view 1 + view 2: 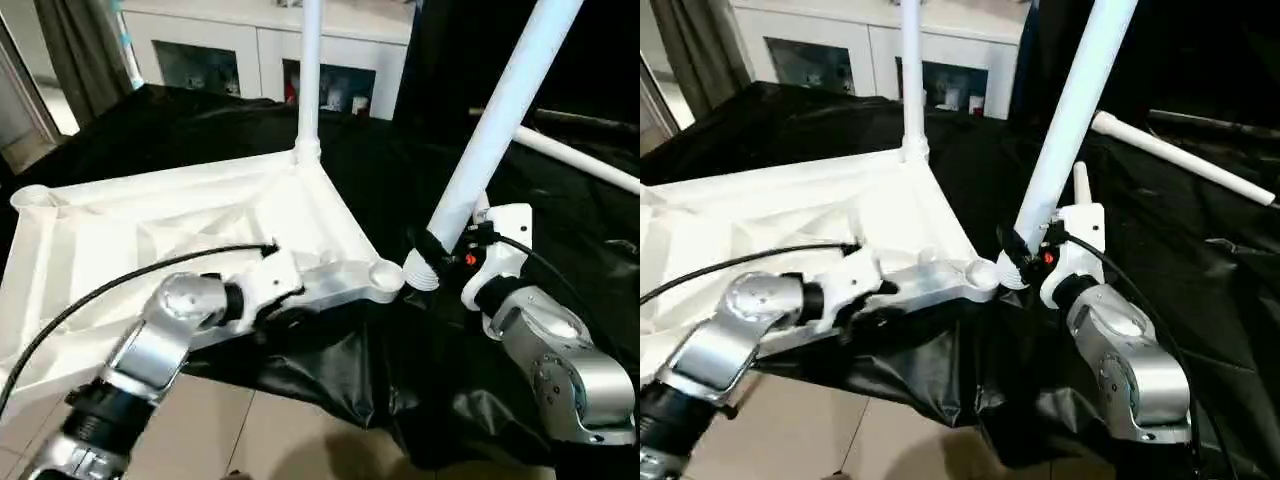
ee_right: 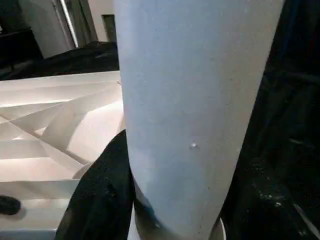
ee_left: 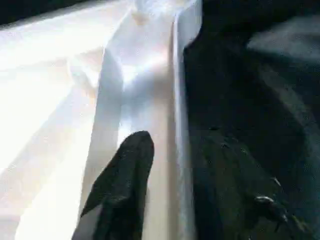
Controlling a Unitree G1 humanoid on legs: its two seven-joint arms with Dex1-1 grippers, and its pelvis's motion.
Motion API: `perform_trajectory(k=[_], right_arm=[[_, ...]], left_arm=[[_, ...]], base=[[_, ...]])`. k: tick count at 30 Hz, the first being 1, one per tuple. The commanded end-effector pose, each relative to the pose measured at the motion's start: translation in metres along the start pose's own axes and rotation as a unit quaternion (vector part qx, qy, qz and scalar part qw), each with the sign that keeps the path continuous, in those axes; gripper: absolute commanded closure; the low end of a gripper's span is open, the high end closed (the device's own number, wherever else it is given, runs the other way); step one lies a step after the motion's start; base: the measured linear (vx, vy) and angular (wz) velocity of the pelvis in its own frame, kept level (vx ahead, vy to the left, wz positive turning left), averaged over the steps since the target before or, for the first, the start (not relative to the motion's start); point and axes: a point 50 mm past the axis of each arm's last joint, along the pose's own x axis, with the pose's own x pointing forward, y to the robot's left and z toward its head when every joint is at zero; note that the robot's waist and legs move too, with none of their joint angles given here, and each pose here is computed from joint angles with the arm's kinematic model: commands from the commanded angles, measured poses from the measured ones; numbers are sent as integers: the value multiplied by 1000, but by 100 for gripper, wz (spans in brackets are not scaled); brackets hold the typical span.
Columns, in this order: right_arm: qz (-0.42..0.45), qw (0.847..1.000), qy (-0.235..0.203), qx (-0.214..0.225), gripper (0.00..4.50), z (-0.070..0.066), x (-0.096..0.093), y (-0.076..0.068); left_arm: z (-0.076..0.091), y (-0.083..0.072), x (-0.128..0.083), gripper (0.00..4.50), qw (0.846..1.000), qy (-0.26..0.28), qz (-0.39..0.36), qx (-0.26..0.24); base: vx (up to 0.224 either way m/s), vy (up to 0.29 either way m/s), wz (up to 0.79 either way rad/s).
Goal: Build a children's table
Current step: Rotate table base
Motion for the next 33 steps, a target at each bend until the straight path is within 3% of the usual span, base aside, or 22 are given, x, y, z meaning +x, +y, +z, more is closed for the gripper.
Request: perform_trajectory(k=[1, 7, 10, 15, 19, 23, 24, 25, 26, 27, 28, 29, 30, 33], right_arm=[[3, 1000, -7, -10, 261, 5, -2, 0], [4, 1000, -5, -14, 261, 3, -2, 1], [1, 1000, -5, -15, 261, 3, -2, 0], [-1, 1000, -5, -15, 261, 3, -3, 0], [-4, 1000, -4, -14, 261, 2, -4, 0], [-7, 1000, -2, -13, 261, -1, -5, 3], [-19, 1000, -2, -14, 261, -3, -7, 4], [-19, 1000, -2, -14, 261, -3, -7, 4], [-34, 999, 1, -18, 261, -4, -9, 4], [-51, 999, 2, -17, 261, -6, -14, 5], [-55, 998, 3, -16, 261, -7, -15, 5], [-55, 998, 3, -16, 261, -7, -15, 5], [-68, 998, 1, -17, 261, -8, -20, 5], [-74, 997, 4, -20, 261, -10, -22, 5]], left_arm=[[-3, 4, 0, 255, 1000, 18, 10, 17], [-14, 16, -8, 255, 993, 90, 2, 75], [-14, 32, -9, 255, 986, 110, 42, 117], [-12, 41, -8, 255, 981, 107, 77, 145], [-16, 48, -7, 255, 968, 115, 115, 193], [-12, 53, -7, 255, 966, 80, 161, 185], [2, 53, -9, 255, 971, -12, 215, 106], [2, 53, -9, 255, 971, -12, 215, 106], [12, 51, -13, 255, 964, -84, 248, 37], [17, 43, -22, 255, 937, -160, 298, -84], [16, 41, -25, 255, 928, -176, 308, -114], [16, 41, -25, 255, 928, -176, 308, -114], [11, 31, -32, 255, 898, -194, 362, -155], [5, 24, -35, 255, 882, -190, 391, -181]], base=[[0, 0, 0], [0, 0, 0], [0, 0, 0], [0, 0, 0], [0, 0, 0], [0, 0, 0], [0, 0, 0], [0, 0, 0], [0, 0, 0], [0, 0, 0], [0, 0, 0], [0, 0, 0], [0, 0, 0], [0, 0, 0]])
